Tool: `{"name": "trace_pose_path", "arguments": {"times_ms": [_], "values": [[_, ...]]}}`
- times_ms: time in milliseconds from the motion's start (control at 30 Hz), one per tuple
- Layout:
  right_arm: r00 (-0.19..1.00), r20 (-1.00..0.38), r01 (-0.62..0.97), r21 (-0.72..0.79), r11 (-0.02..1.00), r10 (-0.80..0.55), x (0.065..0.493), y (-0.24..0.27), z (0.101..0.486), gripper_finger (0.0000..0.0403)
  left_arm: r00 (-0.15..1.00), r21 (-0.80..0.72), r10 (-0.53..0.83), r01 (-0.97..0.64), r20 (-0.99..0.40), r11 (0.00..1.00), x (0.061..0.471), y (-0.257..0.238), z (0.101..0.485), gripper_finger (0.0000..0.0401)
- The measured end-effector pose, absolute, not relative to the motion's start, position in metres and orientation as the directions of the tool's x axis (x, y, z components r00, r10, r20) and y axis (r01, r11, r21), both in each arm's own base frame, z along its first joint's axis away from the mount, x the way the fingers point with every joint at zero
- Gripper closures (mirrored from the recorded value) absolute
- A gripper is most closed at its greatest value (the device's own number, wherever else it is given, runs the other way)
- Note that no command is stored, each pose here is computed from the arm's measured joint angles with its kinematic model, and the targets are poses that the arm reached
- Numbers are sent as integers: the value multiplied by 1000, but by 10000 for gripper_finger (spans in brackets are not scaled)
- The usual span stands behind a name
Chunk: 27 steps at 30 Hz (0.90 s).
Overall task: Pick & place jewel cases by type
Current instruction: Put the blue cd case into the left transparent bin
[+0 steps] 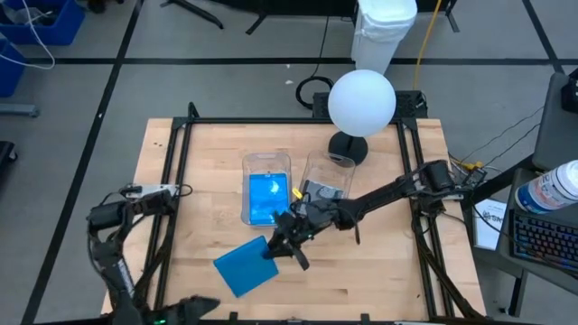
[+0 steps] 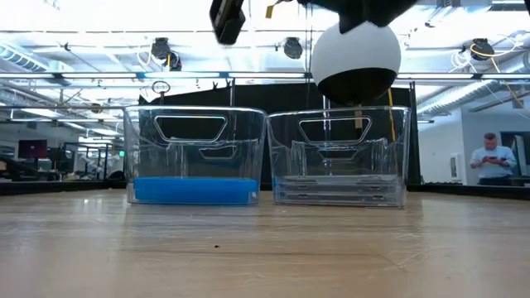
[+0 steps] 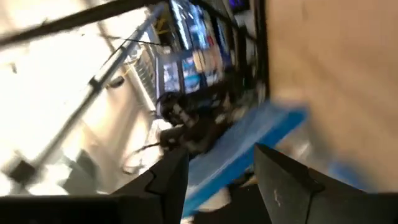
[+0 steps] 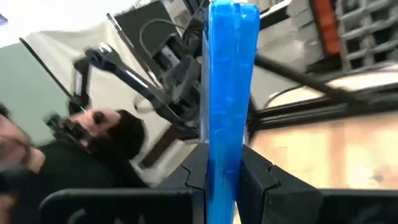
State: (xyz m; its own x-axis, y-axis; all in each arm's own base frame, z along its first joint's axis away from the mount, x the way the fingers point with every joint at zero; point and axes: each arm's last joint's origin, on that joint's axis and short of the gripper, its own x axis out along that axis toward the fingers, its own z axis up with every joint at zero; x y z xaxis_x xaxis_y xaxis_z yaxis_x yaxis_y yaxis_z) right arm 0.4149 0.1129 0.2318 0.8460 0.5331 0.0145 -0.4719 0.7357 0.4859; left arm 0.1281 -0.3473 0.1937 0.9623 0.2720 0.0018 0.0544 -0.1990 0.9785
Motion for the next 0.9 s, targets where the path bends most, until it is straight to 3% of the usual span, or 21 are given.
{"name": "trace_pose_path", "arguments": {"times_ms": [100, 167, 300, 500, 700, 900], "values": [[877, -46, -436, 340, 833, 478, 404, 100, 257, 370, 973, 997, 231, -13, -4, 71, 113, -352, 194, 223], [927, -88, -343, 197, 919, 365, 393, 86, 278, 370, 976, 977, 215, -15, -33, 214, 109, -353, 193, 235], [975, -109, -188, 56, 980, 194, 375, 48, 310, 370, 968, 914, 206, 48, -141, 404, 112, -351, 190, 270], [992, -112, -50, 110, 993, 62, 366, -4, 323, 370, 917, 836, 249, 140, -312, 531, 131, -340, 184, 332], [967, -255, 65, 240, 969, -2, 365, -37, 305, 370, 883, 808, 297, 141, -364, 572, 141, -330, 182, 392], [934, -357, 154, 386, 909, -6, 370, -41, 282, 370, 878, 807, 309, 134, -366, 575, 141, -328, 182, 379]]}}
